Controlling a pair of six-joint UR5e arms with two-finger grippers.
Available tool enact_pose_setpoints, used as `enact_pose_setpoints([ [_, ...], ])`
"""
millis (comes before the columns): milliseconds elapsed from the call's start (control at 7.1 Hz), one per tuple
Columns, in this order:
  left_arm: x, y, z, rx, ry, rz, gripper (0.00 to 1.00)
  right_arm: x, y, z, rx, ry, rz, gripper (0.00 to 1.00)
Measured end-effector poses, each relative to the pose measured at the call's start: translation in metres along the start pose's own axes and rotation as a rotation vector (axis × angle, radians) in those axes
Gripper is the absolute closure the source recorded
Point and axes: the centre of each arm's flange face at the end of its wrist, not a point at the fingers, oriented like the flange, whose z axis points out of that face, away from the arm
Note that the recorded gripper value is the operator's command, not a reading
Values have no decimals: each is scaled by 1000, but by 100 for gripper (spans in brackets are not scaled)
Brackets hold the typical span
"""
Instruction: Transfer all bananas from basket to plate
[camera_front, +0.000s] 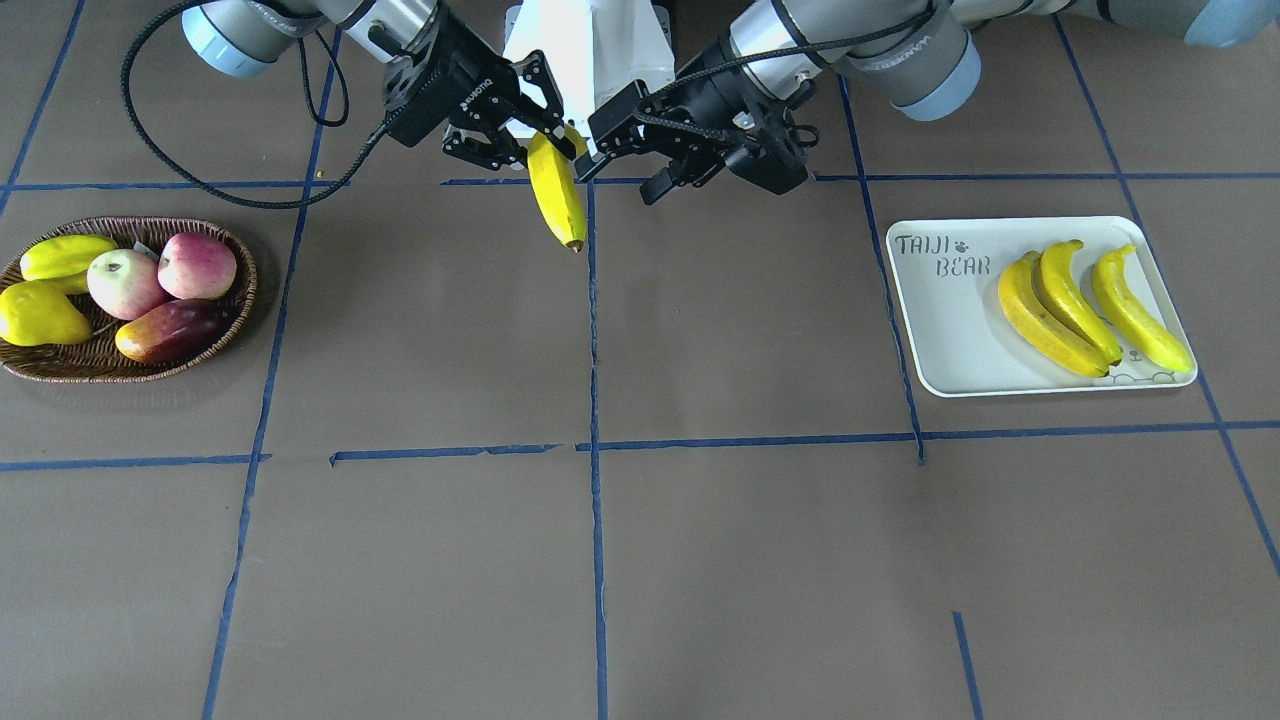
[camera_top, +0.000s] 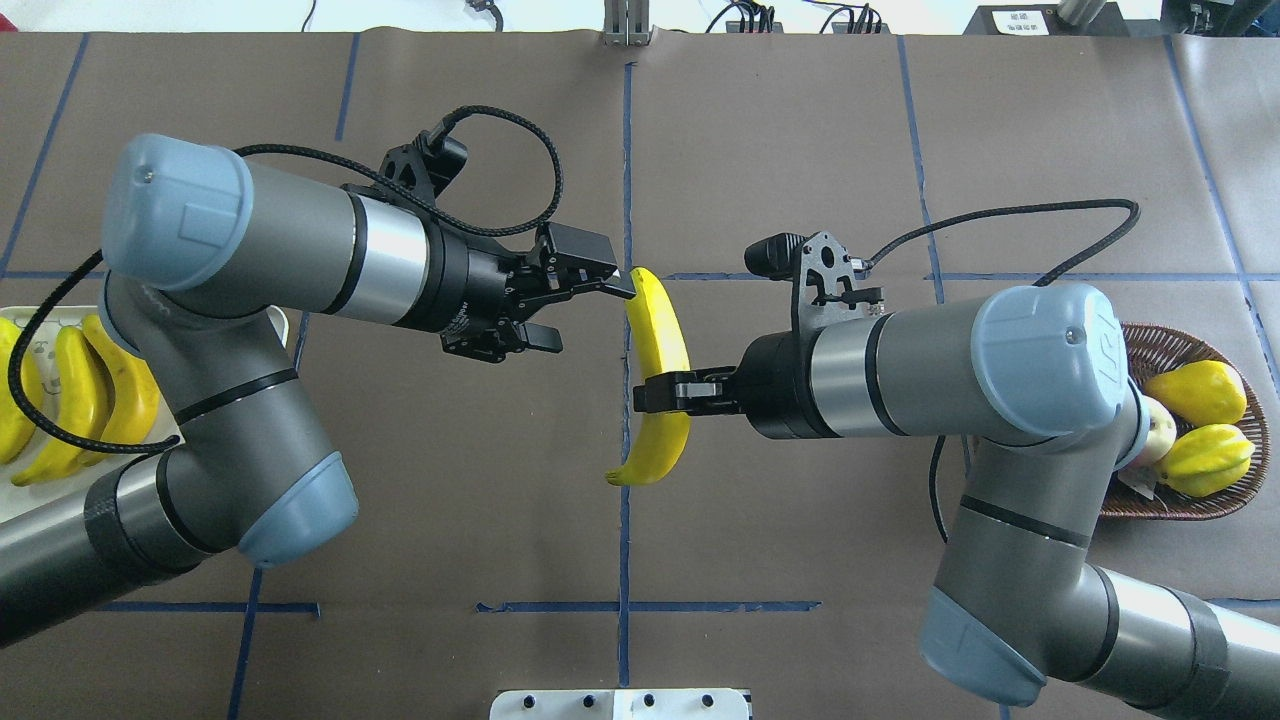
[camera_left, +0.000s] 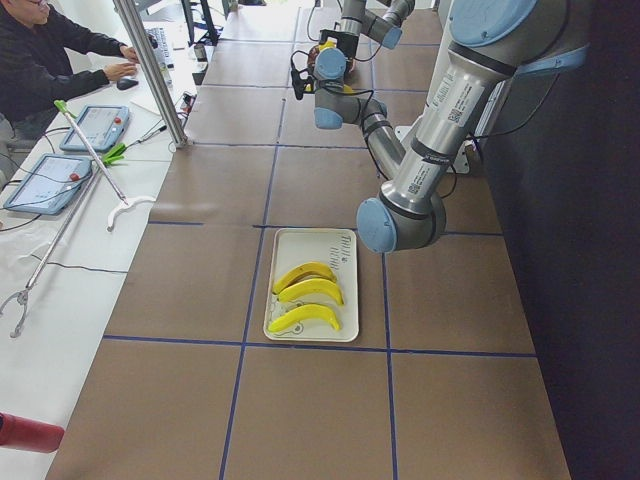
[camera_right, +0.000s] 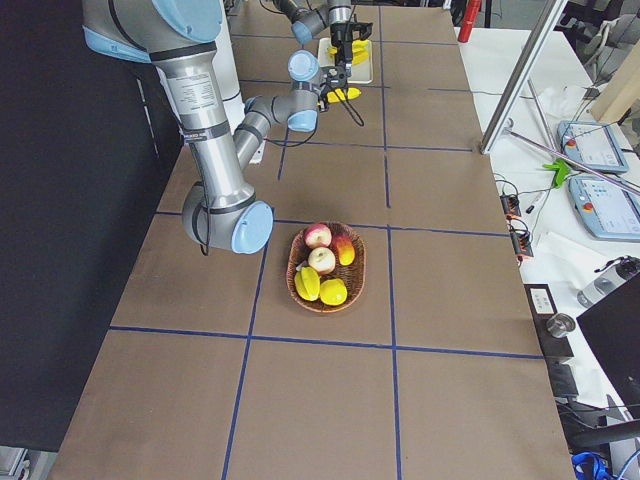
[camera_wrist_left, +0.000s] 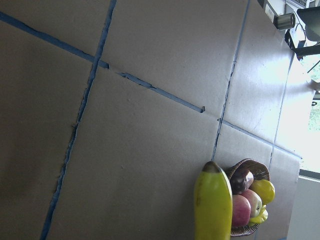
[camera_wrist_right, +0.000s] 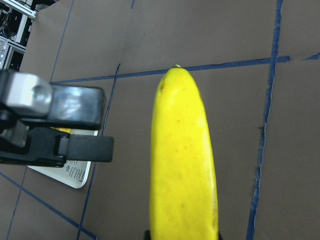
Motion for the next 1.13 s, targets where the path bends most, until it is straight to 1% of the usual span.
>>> enact_pose_setpoints([
  [141, 1, 0, 9, 8, -3, -2, 1, -4, 2, -2, 2, -8, -2, 98],
  [422, 5, 1, 21, 5, -4, -3, 1, -7, 3, -5, 4, -17, -5, 98],
  [563, 11, 4, 23, 0, 3, 1, 5, -7, 3, -5, 4, -18, -5, 98],
  [704, 14, 8, 25, -7, 8, 3, 20, -7, 4, -5, 3, -18, -5, 98],
  [845, 15, 14, 28, -18, 9, 4, 65, -7, 4, -5, 3, -17, -5, 98],
  [985, 15, 19, 31, -28, 8, 5, 100, -8, 4, -6, 3, -18, -5, 83],
  [1126, 13, 21, 34, -33, 4, 6, 100, -8, 4, -6, 3, -19, -6, 1],
])
